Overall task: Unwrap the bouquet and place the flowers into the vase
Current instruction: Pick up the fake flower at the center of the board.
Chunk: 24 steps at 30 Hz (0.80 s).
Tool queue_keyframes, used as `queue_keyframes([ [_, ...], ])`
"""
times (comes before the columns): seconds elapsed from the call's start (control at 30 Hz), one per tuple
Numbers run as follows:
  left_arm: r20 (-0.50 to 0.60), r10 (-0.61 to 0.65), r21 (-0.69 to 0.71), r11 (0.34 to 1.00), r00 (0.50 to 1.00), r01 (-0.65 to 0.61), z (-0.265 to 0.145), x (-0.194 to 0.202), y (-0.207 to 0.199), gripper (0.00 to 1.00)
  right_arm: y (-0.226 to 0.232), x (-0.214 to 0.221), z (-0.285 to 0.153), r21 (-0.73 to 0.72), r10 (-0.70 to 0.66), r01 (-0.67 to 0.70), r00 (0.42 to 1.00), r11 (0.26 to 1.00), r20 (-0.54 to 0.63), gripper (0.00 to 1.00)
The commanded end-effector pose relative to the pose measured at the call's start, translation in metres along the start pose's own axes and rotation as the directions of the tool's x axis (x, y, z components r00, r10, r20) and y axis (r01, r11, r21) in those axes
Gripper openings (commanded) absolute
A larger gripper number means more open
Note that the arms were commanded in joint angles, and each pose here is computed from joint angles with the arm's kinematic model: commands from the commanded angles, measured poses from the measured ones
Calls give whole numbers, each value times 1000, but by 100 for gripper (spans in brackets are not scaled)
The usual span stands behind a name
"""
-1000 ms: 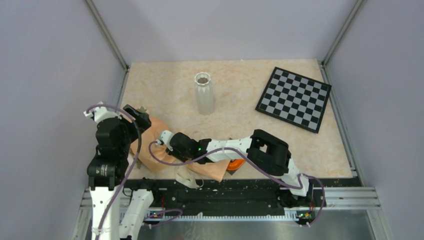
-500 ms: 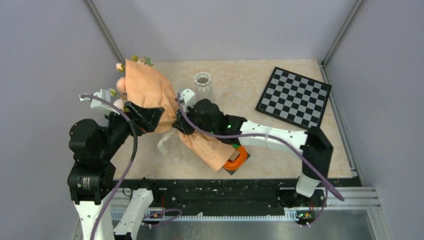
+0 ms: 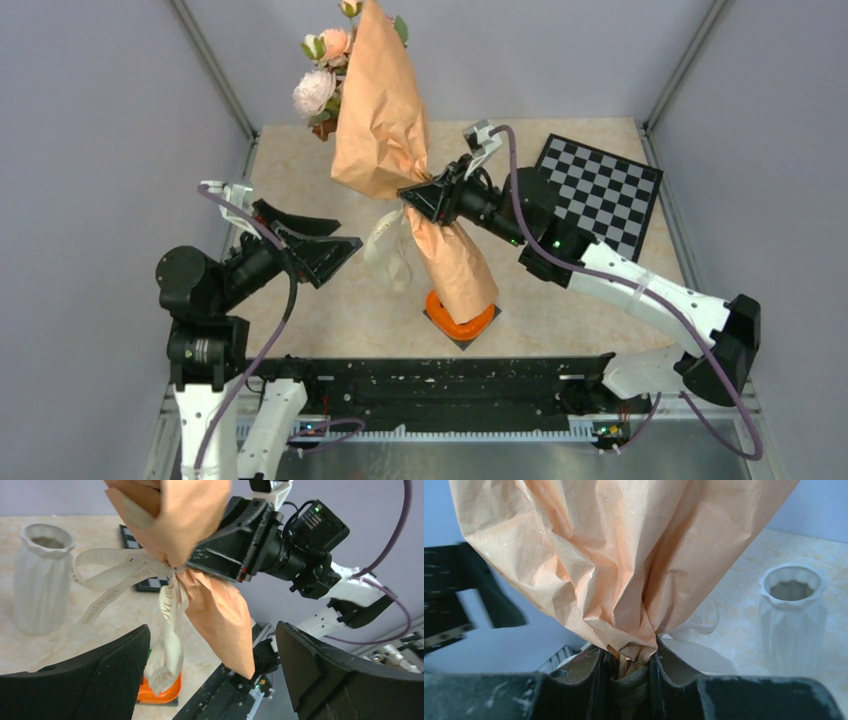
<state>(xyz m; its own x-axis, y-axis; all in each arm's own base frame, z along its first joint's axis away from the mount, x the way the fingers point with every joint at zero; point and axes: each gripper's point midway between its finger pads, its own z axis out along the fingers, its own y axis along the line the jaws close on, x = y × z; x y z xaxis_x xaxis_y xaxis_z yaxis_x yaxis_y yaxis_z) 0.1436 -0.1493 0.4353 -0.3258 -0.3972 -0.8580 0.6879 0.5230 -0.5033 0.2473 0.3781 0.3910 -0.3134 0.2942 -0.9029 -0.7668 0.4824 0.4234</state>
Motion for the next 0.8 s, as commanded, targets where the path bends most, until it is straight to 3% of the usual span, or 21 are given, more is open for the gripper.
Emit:
queue_keyframes([
  [0.0, 59, -55, 170, 984, 997, 45, 15, -13, -10, 99, 62, -60, -32, -244, 67, -27, 986, 969, 156, 0],
  [0.27, 133, -97, 245, 968, 986, 62, 28, -26, -18, 99, 105, -81, -61, -445, 102, -12, 979, 895, 178, 0],
  [0.47, 41, -82, 348, 935, 996, 63, 60, -3, -42, 99, 106, -82, -61, -449, 113, -22, 978, 893, 177, 0],
  [0.63, 100, -54, 347, 938, 994, 16, 67, -17, -47, 99, 107, -77, -62, -456, 95, -12, 983, 890, 159, 0],
  [0.77, 100, -81, 304, 952, 992, 47, 79, -19, -35, 99, 115, -75, -67, -499, 80, 7, 985, 867, 154, 0],
])
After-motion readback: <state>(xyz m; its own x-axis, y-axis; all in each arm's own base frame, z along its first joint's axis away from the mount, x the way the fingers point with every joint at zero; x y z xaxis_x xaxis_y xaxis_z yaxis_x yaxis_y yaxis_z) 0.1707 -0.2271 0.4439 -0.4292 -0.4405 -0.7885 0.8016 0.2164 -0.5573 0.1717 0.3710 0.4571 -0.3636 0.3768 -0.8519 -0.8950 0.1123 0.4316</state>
